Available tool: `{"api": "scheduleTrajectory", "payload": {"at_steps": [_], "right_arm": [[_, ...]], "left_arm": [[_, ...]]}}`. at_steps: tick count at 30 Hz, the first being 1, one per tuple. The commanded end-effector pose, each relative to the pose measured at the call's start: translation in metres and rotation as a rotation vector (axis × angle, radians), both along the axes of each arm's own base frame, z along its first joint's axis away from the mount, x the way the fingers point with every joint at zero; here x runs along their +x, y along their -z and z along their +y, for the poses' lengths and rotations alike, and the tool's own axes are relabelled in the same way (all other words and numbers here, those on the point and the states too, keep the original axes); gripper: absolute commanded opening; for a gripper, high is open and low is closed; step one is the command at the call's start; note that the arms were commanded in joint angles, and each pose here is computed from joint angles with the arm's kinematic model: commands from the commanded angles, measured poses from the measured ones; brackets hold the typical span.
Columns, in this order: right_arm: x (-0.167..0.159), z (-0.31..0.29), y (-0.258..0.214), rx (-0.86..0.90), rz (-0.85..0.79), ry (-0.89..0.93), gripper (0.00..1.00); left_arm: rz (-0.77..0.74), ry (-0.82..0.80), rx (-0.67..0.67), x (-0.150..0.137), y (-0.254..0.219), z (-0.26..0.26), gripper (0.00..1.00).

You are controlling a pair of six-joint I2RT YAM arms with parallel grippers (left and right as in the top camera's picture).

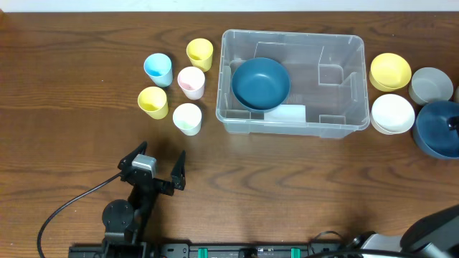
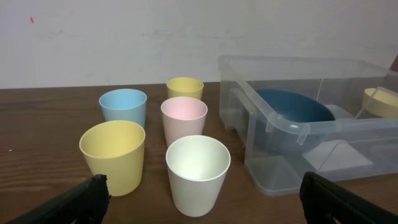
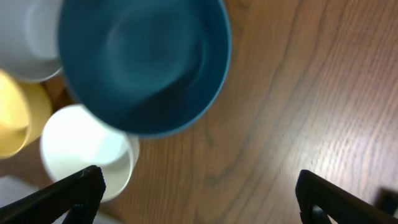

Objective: Pack container
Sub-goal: 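Move the right gripper to the second teal bowl and grip its rim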

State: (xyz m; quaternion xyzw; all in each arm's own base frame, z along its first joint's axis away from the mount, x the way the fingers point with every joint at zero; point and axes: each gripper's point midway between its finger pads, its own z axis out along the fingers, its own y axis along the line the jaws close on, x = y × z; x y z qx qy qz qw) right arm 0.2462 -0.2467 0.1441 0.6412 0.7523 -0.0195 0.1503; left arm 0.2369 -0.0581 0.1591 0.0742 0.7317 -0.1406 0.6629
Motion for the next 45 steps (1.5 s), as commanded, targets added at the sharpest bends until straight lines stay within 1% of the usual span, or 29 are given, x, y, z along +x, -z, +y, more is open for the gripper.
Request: {"api": "scheduleTrajectory", "payload": {"at_steps": [1,11,18,19,25,30,34,35,41,45], "right_arm": [[-0.002,-0.011,0.022,0.028,0.028,0.026,0.99],[0.010,-0.024,0.084,0.115,0.085,0.041,0.99],[0.010,-0.025,0.118,0.162,0.133,0.044,0.98],[0.008,-0.025,0.121,0.166,0.139,0.048,0.94],[-0.004,-0.033,0.120,0.173,0.146,0.107,0.59],[-0.025,-0.038,0.121,0.213,0.159,0.167,0.41],[-0.035,-0.039,0.120,0.268,0.133,0.206,0.08],[-0.039,-0.039,0.119,0.281,0.130,0.217,0.01],[-0.053,-0.039,0.105,0.320,0.126,0.258,0.01],[-0.041,-0.042,0.057,0.321,0.010,0.257,0.01]], "left_arm": [[0.042,0.013,0.015,-0.001,0.016,-0.001,0.98],[0.042,0.013,0.015,-0.001,0.016,-0.001,0.98],[0.042,0.013,0.015,-0.001,0.016,-0.001,0.98],[0.042,0.013,0.015,-0.001,0.016,-0.001,0.98],[0.042,0.013,0.015,-0.001,0.016,-0.001,0.98],[0.042,0.013,0.015,-0.001,0.016,-0.001,0.98],[0.042,0.013,0.015,-0.001,0.016,-0.001,0.98],[0.042,0.013,0.015,-0.001,0.016,-0.001,0.98],[0.042,0.013,0.015,-0.001,0.016,-0.001,0.98],[0.042,0.013,0.015,-0.001,0.016,-0.001,0.98]]}}
